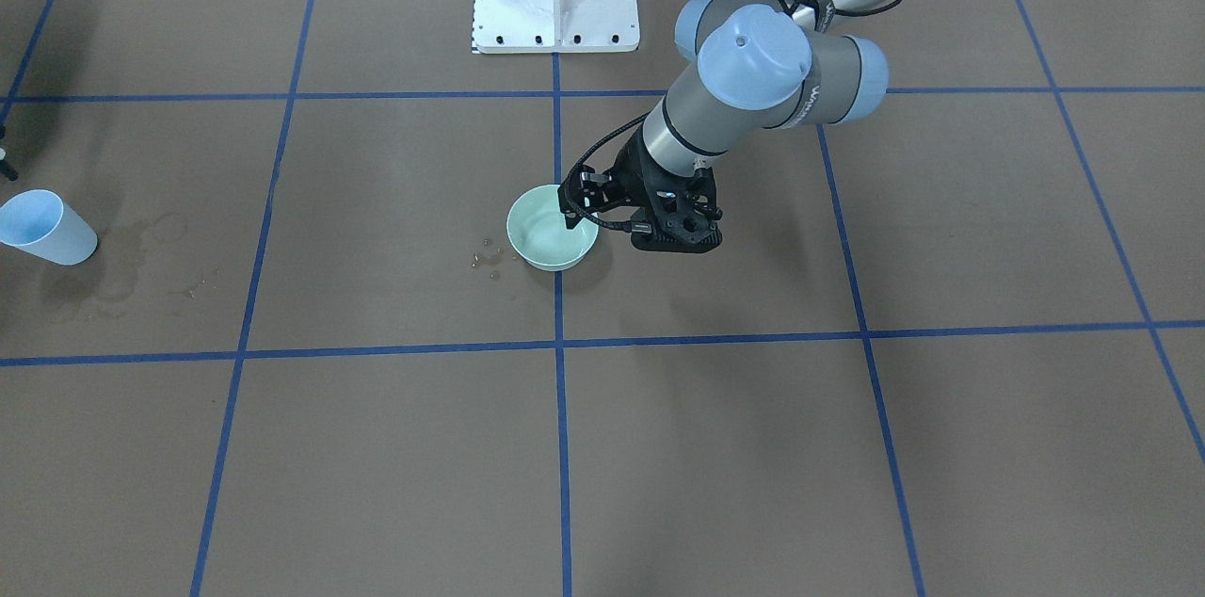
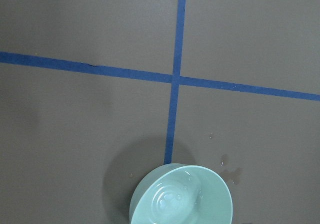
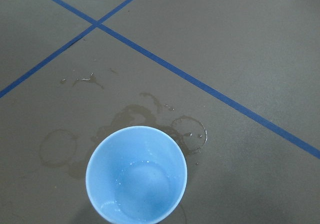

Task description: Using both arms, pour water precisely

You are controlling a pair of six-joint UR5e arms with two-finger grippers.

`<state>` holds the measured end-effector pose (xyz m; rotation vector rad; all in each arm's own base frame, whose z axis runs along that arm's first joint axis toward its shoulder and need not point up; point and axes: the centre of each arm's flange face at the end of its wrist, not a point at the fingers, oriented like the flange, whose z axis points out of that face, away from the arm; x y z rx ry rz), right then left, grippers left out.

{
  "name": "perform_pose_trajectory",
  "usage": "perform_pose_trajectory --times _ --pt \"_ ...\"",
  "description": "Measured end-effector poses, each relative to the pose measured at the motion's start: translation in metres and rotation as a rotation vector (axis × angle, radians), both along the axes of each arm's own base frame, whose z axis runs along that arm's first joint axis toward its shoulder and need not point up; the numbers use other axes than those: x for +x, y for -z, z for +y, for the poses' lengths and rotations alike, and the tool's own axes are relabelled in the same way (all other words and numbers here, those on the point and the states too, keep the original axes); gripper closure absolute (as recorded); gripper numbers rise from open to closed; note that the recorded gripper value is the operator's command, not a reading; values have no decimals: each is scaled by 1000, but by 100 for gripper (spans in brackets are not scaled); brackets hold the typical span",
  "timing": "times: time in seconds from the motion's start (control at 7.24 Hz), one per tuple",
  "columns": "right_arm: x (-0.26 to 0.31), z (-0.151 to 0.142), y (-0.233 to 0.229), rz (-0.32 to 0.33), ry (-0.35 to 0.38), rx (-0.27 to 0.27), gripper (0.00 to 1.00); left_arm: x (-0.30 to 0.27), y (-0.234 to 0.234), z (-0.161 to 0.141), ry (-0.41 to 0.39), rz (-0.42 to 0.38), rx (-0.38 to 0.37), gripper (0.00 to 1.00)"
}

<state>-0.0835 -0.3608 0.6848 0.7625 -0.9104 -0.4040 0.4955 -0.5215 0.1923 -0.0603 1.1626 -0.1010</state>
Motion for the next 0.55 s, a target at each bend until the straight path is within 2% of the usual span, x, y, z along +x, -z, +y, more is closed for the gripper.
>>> perform_pose_trajectory --times 0.28,0.55 --pt "-11 -3 -4 2 13 -8 1 -40 -41 -11 27 -50 -16 11" --pt "-23 -6 0 -21 22 -24 1 -93 -88 -6 12 -70 14 11"
